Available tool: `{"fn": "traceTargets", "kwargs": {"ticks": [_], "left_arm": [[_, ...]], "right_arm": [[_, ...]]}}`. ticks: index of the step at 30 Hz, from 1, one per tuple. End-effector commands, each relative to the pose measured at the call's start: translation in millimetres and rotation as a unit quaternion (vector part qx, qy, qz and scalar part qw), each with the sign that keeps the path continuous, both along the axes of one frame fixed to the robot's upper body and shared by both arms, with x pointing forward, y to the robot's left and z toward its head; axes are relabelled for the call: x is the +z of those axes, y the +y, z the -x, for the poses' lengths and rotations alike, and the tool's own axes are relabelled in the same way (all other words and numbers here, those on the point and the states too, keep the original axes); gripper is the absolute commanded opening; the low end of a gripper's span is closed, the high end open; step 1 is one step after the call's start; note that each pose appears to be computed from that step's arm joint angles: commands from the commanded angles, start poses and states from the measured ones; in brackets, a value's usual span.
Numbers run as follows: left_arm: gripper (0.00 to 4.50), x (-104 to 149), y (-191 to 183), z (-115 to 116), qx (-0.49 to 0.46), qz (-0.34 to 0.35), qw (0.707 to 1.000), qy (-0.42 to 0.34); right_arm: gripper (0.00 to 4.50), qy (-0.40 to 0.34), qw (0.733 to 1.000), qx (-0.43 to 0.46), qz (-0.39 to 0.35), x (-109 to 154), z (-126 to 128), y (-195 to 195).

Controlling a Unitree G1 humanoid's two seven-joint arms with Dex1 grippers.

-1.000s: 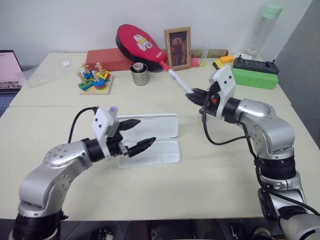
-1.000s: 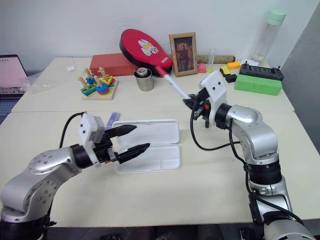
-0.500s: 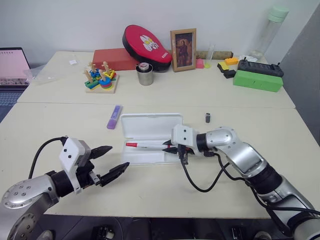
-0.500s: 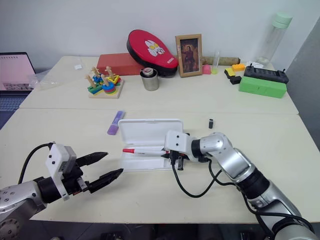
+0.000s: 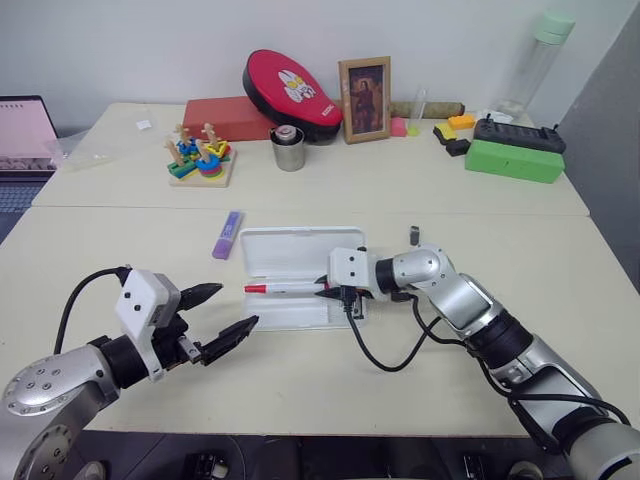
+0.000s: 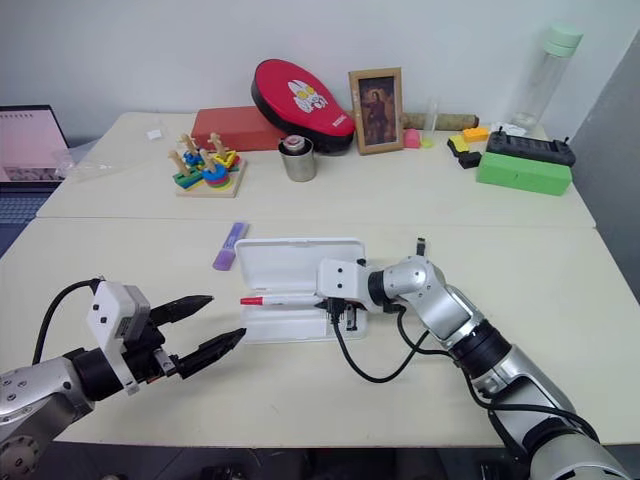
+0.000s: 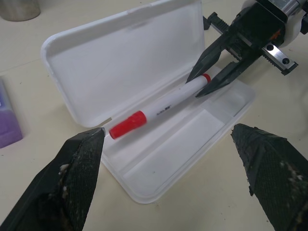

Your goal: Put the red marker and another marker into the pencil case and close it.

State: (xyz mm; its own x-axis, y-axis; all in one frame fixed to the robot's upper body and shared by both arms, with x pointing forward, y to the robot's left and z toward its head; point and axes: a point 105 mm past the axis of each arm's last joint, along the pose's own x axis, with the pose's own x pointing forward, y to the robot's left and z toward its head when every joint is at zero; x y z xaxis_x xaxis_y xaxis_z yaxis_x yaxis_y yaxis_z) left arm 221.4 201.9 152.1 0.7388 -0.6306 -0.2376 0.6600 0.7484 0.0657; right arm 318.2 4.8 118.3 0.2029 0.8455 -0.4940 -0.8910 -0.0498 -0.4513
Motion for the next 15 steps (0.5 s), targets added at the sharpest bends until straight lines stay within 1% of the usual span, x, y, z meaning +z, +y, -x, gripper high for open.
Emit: {"fn": "traceTargets", "kwargs": {"ticks": [1,2,3,4,5,8,9,10,12,13,15], "left_arm": [[4.50,10,-5,0,-0.005,0.008,1.000,-0.022],[4.50,10,-5,0,-0.003,0.010,1.000,-0.022],[4.50,11,-3,0,-0.002,0.010,1.000,-0.021],[4.50,11,-2,-1,0.001,0.009,1.000,-0.022],[4.50,13,0,-2,0.006,0.012,1.000,-0.024],[4.50,28,8,-8,0.030,0.041,0.998,-0.049],[4.50,40,17,-16,0.060,0.060,0.994,-0.069],[4.50,48,23,-20,0.080,0.073,0.991,-0.082],[4.50,66,41,-34,0.133,0.086,0.981,-0.112],[4.50,71,46,-37,0.148,0.088,0.978,-0.120],[4.50,77,69,-53,0.221,0.095,0.963,-0.124]], "right_arm": [[1.89,-0.019,1.000,0.009,-0.018,17,-1,0],[2.10,-0.018,1.000,0.008,-0.019,18,-1,-1],[2.43,-0.017,1.000,0.006,-0.022,20,-2,-1],[2.56,-0.016,1.000,0.006,-0.024,21,-2,-2],[2.85,-0.015,1.000,0.007,-0.025,22,-2,-2],[3.48,0.000,0.999,0.018,-0.045,32,3,-2],[3.76,0.022,0.996,0.023,-0.081,47,6,-1],[3.91,0.038,0.993,0.028,-0.106,57,9,0],[4.48,0.079,0.974,0.038,-0.208,103,16,2],[4.48,0.091,0.967,0.041,-0.236,117,18,2],[4.48,0.096,0.954,0.045,-0.282,145,19,-2]]}}
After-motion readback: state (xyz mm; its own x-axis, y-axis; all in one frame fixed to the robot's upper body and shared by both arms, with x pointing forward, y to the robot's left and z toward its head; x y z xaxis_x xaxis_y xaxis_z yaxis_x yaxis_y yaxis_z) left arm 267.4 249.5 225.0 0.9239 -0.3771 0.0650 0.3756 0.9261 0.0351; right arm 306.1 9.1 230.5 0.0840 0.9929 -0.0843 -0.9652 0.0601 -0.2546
